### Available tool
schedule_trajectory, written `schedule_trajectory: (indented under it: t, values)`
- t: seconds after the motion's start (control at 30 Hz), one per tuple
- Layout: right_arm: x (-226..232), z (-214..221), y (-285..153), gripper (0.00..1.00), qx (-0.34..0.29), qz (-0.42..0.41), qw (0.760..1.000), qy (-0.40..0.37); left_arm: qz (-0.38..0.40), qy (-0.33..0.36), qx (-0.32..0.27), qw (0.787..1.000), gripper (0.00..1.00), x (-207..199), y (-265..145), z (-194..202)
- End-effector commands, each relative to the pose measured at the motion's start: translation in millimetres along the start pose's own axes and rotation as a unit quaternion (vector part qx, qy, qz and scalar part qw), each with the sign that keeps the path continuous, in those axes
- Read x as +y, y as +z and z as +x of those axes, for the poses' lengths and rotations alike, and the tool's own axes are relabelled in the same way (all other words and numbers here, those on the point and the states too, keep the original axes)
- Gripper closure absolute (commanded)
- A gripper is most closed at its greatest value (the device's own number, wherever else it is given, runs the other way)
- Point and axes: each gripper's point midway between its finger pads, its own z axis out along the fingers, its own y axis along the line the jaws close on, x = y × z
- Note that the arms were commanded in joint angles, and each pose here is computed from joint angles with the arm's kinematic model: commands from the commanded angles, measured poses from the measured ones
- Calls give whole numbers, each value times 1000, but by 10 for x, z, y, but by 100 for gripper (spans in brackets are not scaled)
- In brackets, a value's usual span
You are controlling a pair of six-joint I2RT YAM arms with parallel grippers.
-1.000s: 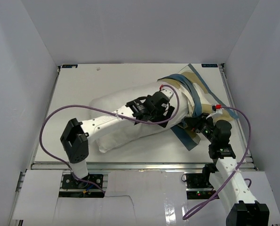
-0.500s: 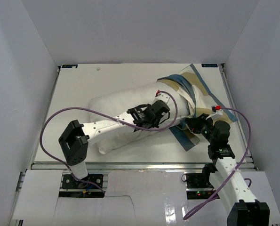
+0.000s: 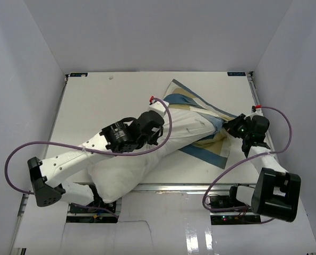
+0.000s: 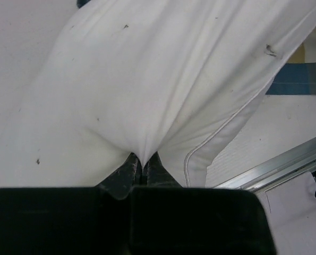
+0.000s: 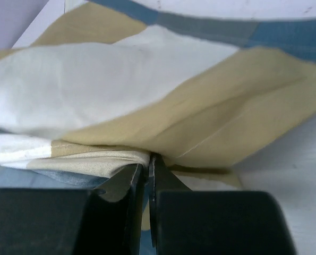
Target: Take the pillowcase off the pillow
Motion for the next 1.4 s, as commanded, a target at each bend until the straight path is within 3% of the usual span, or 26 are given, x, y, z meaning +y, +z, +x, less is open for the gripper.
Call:
schedule_trajectory:
  t: [0.0, 0.17, 0.3, 0.47, 0.63, 0.87, 1.07, 1.17, 1.37]
  values:
    - [-621, -575, 29, 92, -82, 110, 990, 39, -93, -2, -45, 995, 100, 728, -623, -145]
    - [-851, -661, 82, 92, -75, 131, 985, 84, -60, -34, -78, 995, 100, 821, -960, -185]
    - [-684, -736, 91, 92, -78, 98, 989, 79, -67, -58, -123, 988, 100, 938, -1201, -427]
    - [-412, -839, 12, 92, -82, 56, 994, 43, -139, -82, -170, 972, 100, 1134, -1262, -742]
    - [-386, -943, -162, 92, -107, 91, 990, 25, -202, -97, -200, 954, 100, 1291, -1165, -1048]
    - [-204, -946, -353, 92, -124, 68, 990, 11, -218, -129, -167, 953, 100, 1593, -701, -1385]
    - [-74, -827, -400, 92, -106, 33, 994, -7, -325, -170, -152, 918, 100, 2376, -629, -1620]
    - [-154, -784, -398, 92, -105, 49, 993, -8, -354, -217, -122, 901, 100, 2801, -480, -1490]
    - [-370, -697, -499, 92, -115, 99, 988, 8, -304, -283, -76, 906, 100, 3011, -108, -1199]
